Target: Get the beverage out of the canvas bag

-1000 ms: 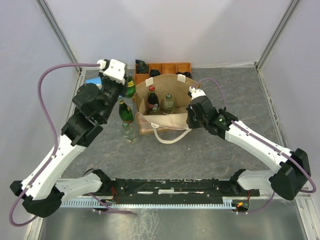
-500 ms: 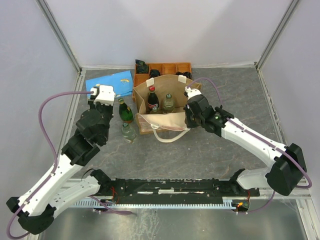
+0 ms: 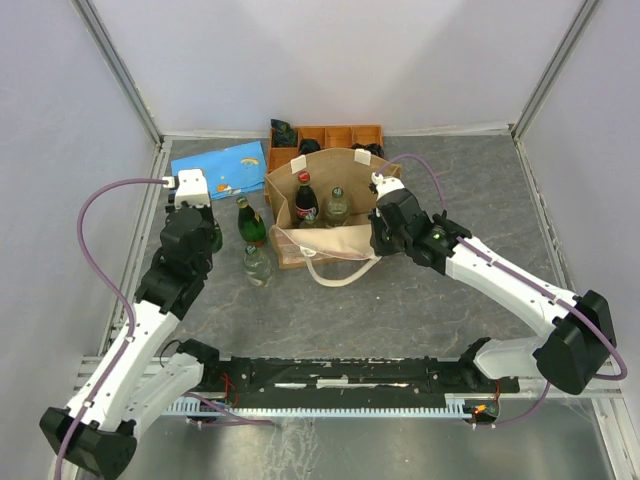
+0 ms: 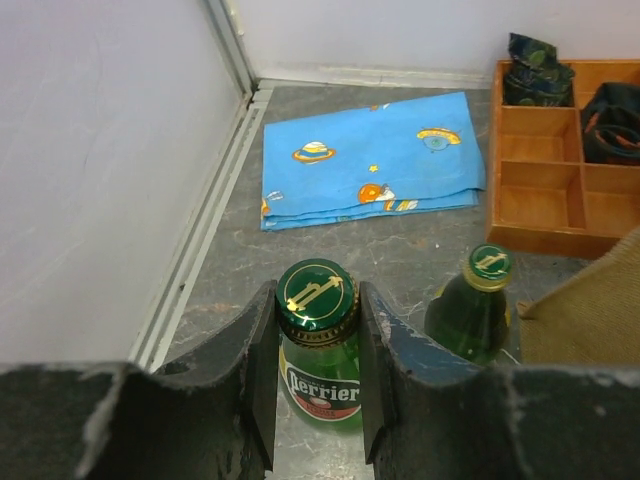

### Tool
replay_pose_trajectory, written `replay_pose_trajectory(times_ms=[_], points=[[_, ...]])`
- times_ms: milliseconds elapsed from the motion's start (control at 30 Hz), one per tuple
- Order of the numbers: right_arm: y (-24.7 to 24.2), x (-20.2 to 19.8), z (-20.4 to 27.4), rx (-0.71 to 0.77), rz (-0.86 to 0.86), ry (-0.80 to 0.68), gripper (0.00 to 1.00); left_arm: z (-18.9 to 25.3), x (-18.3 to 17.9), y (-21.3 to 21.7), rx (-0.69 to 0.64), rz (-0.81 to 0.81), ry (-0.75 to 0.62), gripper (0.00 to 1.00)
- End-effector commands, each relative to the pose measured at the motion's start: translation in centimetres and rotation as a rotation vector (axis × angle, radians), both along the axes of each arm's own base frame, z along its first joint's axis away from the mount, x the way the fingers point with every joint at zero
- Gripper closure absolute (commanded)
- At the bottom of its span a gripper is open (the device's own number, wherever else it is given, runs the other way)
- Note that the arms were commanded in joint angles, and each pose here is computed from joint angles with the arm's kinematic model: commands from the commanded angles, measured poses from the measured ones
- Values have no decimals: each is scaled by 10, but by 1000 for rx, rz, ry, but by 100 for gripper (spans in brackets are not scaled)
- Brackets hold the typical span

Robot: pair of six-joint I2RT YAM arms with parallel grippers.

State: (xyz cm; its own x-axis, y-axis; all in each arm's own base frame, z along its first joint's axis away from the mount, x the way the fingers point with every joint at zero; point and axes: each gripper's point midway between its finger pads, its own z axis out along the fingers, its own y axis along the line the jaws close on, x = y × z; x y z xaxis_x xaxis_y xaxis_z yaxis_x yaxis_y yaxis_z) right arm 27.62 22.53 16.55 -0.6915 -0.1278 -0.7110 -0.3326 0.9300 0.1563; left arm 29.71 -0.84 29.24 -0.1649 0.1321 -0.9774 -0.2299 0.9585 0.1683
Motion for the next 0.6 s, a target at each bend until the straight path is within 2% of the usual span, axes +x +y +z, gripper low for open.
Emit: replay_pose_trajectory(times_ms=[0, 133, 300, 567], points=[[13, 2, 21, 64, 28, -29, 87, 41, 16, 0, -175, -25, -214, 97], [13, 2, 22, 68, 14, -21, 87, 17, 36, 7, -182, -27, -166, 97], [10, 0, 20, 58, 2, -7, 87, 3, 55, 12, -201, -37, -172, 97], [8, 3, 20, 41, 5, -28, 87, -25, 62, 8, -227, -93, -180, 97]])
